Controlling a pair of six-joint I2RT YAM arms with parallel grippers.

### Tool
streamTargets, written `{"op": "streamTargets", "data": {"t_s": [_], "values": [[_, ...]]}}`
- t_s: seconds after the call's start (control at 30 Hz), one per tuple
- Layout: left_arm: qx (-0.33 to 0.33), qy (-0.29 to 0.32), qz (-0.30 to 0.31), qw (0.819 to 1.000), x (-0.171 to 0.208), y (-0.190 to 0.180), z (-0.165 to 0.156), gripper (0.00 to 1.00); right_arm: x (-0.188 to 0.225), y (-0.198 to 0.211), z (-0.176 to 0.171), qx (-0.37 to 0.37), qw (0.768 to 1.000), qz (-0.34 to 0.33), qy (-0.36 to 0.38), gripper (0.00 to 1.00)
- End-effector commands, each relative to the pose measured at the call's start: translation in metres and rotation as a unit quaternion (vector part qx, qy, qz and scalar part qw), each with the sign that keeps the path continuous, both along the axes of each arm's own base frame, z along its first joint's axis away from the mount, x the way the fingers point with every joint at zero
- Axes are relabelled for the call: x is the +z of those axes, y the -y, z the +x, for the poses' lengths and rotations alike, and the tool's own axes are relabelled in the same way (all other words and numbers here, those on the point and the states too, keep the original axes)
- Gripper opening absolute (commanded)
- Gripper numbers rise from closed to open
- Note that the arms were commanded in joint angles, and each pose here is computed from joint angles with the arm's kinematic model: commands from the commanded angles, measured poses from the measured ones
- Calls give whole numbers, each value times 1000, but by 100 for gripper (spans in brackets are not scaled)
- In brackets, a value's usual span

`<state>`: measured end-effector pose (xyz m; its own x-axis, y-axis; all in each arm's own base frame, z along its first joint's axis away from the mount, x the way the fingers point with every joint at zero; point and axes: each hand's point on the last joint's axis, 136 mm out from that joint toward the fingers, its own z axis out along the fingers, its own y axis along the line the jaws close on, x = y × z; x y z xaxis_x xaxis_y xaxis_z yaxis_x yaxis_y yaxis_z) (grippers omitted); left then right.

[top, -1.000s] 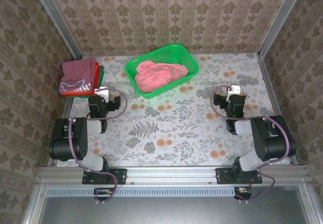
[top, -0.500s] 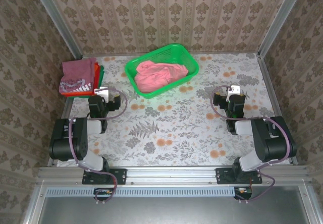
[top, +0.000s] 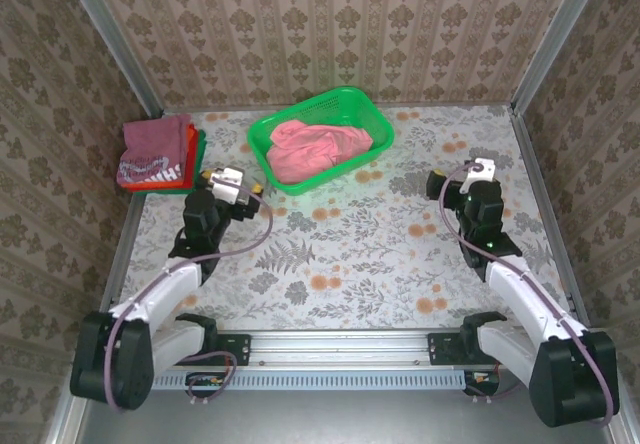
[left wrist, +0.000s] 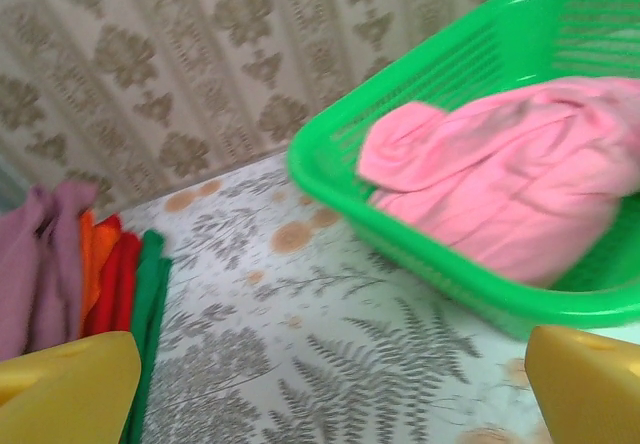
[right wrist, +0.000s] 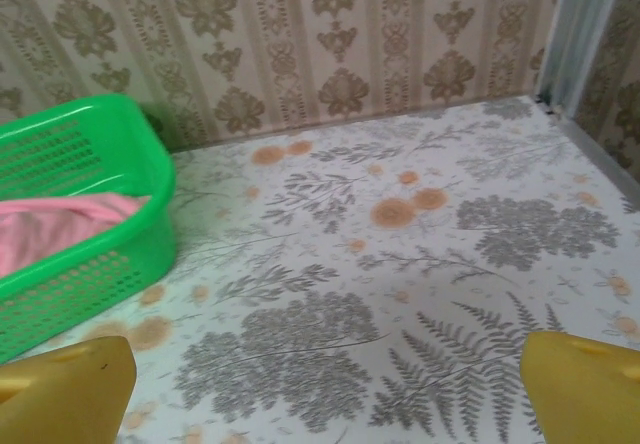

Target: Fold and stack the t-shirts

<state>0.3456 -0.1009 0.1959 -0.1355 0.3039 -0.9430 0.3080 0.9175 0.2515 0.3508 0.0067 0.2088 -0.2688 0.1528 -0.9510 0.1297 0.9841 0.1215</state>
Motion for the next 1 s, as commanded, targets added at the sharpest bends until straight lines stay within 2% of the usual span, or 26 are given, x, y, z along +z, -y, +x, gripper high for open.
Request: {"op": "streamTargets", "data": {"t_s": [0.0,0.1,0.23,0.4,0.53,0.73,0.97], "values": [[-57,-32,23,998,1,25,-21,100,-3,-32,-5,47,997,12,-62,100],[-96,-43,24,994,4,45,-40,100,5,-76,5,103,991,-23,-81,100],[-135,-55,32,989,3,58,-64,100,10,-158,21,198,973,-58,-106,100],[-137,-63,26,988,-4,51,-87,100,-1,-250,41,266,953,-66,-133,100],[-115,-72,14,991,-9,36,-102,100,-14,-310,53,302,938,-73,-157,100],[-58,-53,-16,997,-10,12,-110,100,-43,-374,74,328,922,-78,-189,93],[-47,-54,-19,997,-15,8,-111,100,-78,-412,103,325,915,-81,-225,81]]}}
